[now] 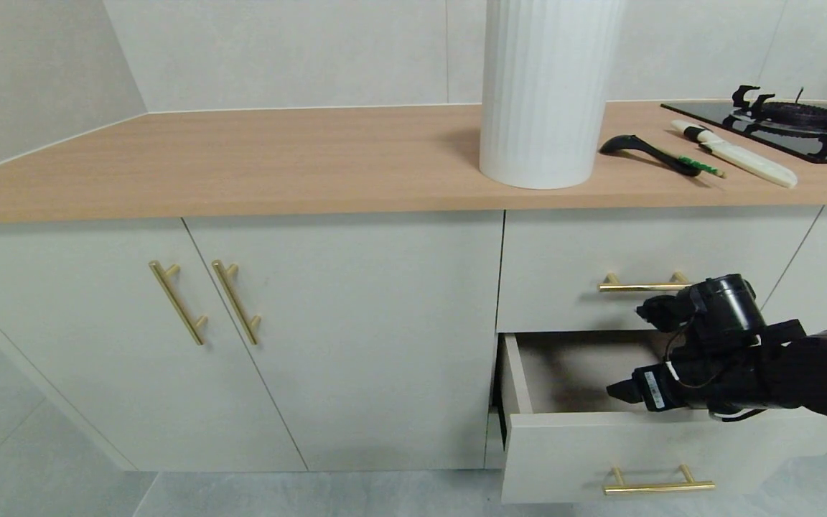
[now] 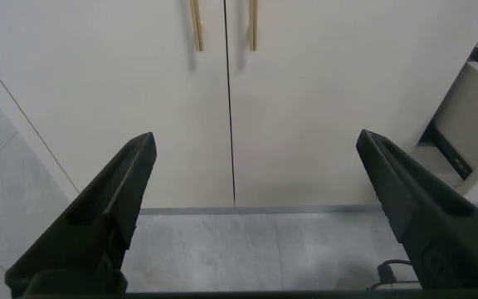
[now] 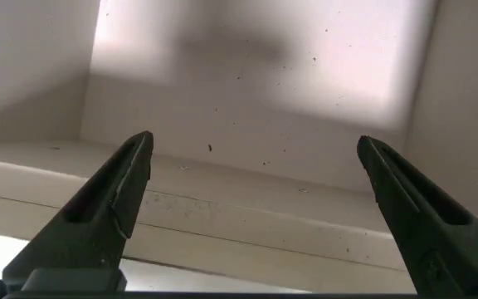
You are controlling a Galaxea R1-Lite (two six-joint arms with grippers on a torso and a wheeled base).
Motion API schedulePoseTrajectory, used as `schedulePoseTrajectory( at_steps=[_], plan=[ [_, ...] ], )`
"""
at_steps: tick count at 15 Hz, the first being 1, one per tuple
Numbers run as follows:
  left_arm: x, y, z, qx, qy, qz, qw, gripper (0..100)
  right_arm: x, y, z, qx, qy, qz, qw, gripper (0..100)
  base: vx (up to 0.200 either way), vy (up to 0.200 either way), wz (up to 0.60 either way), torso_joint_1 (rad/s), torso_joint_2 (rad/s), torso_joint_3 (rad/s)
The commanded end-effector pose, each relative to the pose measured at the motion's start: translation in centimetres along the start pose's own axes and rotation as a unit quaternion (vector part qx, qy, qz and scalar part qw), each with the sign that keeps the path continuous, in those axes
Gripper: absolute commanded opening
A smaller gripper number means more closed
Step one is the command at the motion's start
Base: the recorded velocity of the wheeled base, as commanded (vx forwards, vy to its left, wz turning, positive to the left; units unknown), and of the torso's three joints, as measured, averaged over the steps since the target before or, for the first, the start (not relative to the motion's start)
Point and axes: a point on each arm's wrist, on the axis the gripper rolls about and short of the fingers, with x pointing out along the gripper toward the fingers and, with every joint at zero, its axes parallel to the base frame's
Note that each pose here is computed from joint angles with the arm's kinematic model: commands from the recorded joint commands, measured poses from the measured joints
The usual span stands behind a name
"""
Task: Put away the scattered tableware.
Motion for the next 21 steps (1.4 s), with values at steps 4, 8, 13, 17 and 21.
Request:
schedulePoseTrajectory(
  at_steps=[4,8,13,17,21],
  plan=[
    [0.0,0.0,0.0,0.000,0.000,0.000,1.0000,100,-2.1,0.3,-0.6,-0.049,0.054,0.014,0.997,100,0.000,0.000,0.00,0.000,0.00,0.000],
    [0.0,0.0,0.0,0.000,0.000,0.000,1.0000,100,-2.5,0.3,-0.9,-0.061,0.086,0.016,0.994,100,0.000,0.000,0.00,0.000,0.00,0.000],
    [0.0,0.0,0.0,0.000,0.000,0.000,1.0000,100,-3.6,0.5,-1.7,-0.091,0.168,0.033,0.981,100,0.000,0.000,0.00,0.000,0.00,0.000],
    [0.0,0.0,0.0,0.000,0.000,0.000,1.0000,100,-4.3,1.2,-2.4,-0.118,0.228,0.044,0.966,100,0.000,0.000,0.00,0.000,0.00,0.000],
    [0.0,0.0,0.0,0.000,0.000,0.000,1.0000,100,-4.2,1.3,-2.5,-0.120,0.232,0.044,0.964,100,0.000,0.000,0.00,0.000,0.00,0.000]
  ],
)
